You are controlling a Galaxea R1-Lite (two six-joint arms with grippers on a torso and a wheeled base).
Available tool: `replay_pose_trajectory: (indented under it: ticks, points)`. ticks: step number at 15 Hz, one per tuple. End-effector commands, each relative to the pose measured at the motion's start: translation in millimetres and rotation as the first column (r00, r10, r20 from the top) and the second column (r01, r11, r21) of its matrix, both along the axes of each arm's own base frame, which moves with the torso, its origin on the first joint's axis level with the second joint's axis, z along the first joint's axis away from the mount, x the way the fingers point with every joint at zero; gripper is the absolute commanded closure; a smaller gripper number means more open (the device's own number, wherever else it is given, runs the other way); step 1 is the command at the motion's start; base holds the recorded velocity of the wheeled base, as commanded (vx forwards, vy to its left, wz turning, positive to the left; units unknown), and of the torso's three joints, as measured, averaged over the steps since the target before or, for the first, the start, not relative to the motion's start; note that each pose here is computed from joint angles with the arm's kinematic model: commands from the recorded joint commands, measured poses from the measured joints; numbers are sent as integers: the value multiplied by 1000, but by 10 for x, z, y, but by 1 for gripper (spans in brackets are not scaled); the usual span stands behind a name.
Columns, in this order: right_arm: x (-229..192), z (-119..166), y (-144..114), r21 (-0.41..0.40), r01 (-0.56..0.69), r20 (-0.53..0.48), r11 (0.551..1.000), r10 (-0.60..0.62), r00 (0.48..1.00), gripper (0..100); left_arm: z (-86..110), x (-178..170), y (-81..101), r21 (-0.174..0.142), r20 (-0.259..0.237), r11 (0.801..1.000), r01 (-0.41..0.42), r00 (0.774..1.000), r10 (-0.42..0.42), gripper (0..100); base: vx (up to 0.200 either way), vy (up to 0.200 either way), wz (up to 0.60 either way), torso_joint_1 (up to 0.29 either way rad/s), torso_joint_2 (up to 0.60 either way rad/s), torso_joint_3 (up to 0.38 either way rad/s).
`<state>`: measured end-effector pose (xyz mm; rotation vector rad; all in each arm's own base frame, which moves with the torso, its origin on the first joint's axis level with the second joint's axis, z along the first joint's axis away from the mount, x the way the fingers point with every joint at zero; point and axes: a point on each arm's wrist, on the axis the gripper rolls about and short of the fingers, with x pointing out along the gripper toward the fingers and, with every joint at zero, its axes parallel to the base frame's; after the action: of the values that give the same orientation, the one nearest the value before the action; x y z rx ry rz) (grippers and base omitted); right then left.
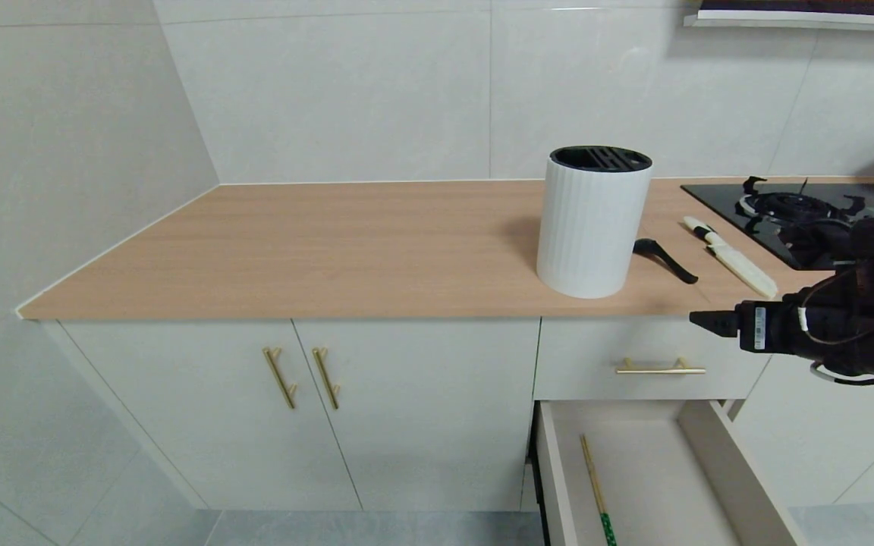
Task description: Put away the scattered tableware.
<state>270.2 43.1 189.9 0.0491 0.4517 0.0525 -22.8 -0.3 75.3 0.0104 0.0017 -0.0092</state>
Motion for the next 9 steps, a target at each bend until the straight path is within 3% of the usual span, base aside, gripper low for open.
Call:
replay_pose_trajectory:
  ticks: [1, 5, 9]
  points:
    - [323, -27, -66, -19, -1, 2, 1000, 1, 1000, 0, 0, 0, 0, 0, 0, 1000, 0, 1000, 0, 0, 0, 0, 0, 0, 0, 0]
    - [936, 14, -138, -20, -81, 59, 996, 82, 995, 0, 0, 0, 0, 0, 0, 1000, 0, 1000, 0, 0, 0, 0, 0, 0, 0, 0]
    - [1230, -168, -228, -28, -95, 62, 995, 97, 993, 0, 0, 0, 0, 0, 0, 1000, 0, 1000, 0, 0, 0, 0, 0, 0, 0, 0]
